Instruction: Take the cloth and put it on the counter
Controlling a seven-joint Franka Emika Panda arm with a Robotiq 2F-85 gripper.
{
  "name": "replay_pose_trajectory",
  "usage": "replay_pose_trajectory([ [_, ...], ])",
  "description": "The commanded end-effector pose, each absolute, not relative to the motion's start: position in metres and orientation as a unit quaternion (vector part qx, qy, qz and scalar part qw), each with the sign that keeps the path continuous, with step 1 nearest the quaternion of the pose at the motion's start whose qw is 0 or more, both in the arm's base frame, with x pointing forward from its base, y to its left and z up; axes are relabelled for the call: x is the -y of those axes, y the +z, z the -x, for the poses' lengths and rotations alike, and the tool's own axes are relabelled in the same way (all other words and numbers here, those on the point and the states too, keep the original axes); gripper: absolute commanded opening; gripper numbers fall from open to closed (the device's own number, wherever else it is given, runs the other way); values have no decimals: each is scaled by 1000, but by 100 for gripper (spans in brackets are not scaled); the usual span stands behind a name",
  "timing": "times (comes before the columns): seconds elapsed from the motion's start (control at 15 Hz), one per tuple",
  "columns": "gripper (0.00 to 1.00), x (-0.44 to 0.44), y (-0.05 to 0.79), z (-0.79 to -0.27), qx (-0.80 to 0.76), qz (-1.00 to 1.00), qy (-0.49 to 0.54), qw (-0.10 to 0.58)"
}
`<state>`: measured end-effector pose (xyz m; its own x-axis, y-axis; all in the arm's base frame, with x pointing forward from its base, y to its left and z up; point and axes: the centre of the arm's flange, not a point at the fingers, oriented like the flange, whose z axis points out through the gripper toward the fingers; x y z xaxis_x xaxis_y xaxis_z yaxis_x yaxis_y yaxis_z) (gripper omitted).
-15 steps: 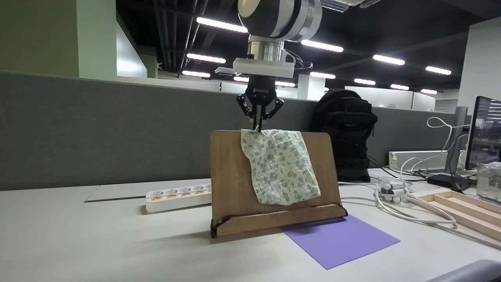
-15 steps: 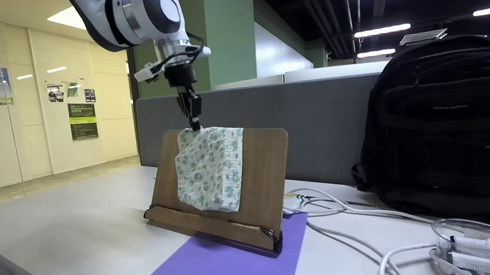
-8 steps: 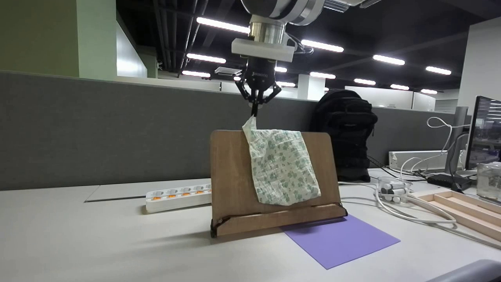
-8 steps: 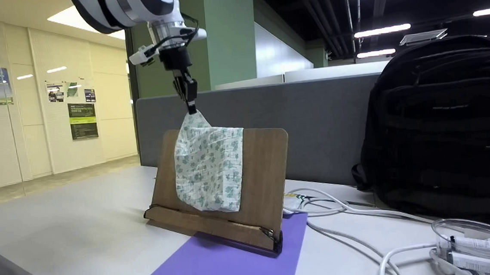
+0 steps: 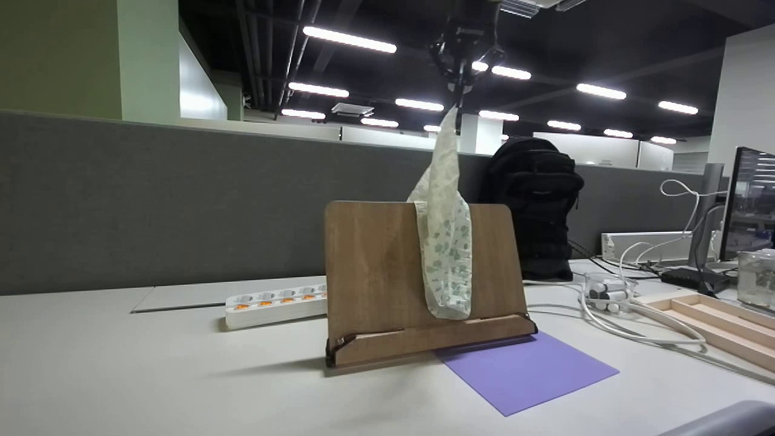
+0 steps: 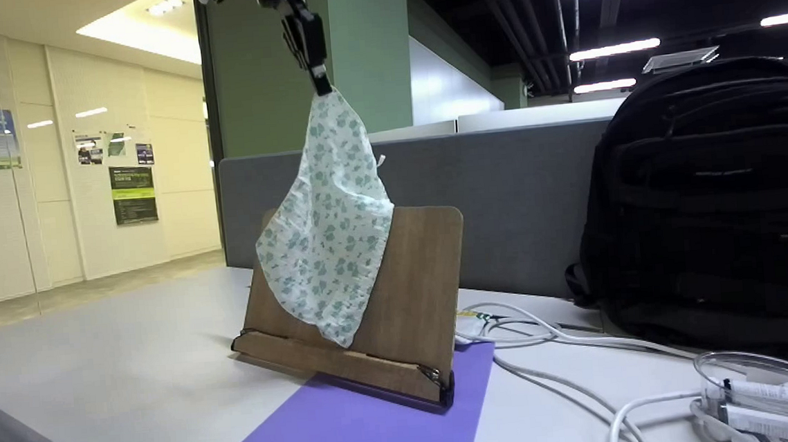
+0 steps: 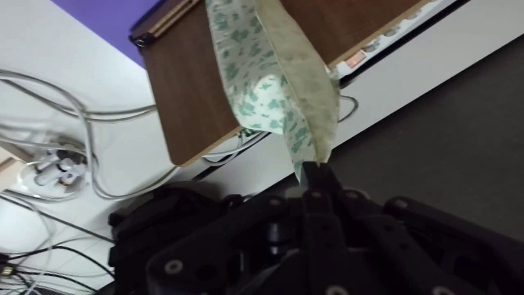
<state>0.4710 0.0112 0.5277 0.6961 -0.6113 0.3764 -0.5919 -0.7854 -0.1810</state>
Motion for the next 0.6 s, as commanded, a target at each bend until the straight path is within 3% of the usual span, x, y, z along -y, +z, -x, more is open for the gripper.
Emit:
replay_pose_trajectory([
  [0.0, 0, 15, 534, -410, -348, 924, -161, -3],
  [0.53, 0, 10, 486, -361, -300, 954, -13, -9],
])
